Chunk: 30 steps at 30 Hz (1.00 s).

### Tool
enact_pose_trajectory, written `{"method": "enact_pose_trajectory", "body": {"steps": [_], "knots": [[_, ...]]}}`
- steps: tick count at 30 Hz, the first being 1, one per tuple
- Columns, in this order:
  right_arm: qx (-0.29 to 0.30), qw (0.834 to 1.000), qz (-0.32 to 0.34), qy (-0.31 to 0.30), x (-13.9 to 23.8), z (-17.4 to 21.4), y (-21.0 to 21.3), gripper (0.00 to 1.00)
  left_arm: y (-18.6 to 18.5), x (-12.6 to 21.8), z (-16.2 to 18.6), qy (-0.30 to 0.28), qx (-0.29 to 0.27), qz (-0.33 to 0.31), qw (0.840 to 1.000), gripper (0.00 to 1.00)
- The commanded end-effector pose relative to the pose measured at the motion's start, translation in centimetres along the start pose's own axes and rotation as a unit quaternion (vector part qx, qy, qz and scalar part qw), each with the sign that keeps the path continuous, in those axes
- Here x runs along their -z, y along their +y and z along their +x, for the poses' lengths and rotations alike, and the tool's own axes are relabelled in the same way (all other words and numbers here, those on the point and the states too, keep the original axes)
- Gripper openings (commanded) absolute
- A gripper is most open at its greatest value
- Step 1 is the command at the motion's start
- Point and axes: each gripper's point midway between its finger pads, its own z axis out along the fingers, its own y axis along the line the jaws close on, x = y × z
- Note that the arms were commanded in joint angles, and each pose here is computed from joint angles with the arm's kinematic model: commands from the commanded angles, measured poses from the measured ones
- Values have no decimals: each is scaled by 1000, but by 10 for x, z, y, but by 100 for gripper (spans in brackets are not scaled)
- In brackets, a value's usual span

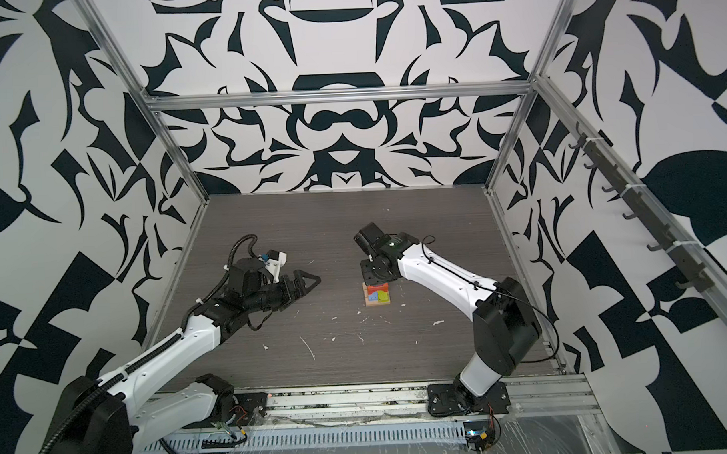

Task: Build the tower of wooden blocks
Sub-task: 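Lower the pine cube onto the purple cube with the right gripper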

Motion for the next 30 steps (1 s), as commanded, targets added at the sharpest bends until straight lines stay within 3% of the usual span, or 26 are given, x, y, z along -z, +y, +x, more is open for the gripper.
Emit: {"method": "enact_pose_trajectory", "body": {"steps": [1,30], "knots": [[-3,1000,3,-15,7,-7,-2,34,3,0,3,4,2,-1,1000,99],[-3,1000,3,-8,2,-2,-3,38,6,1,5,3,3,-4,1000,100]]}}
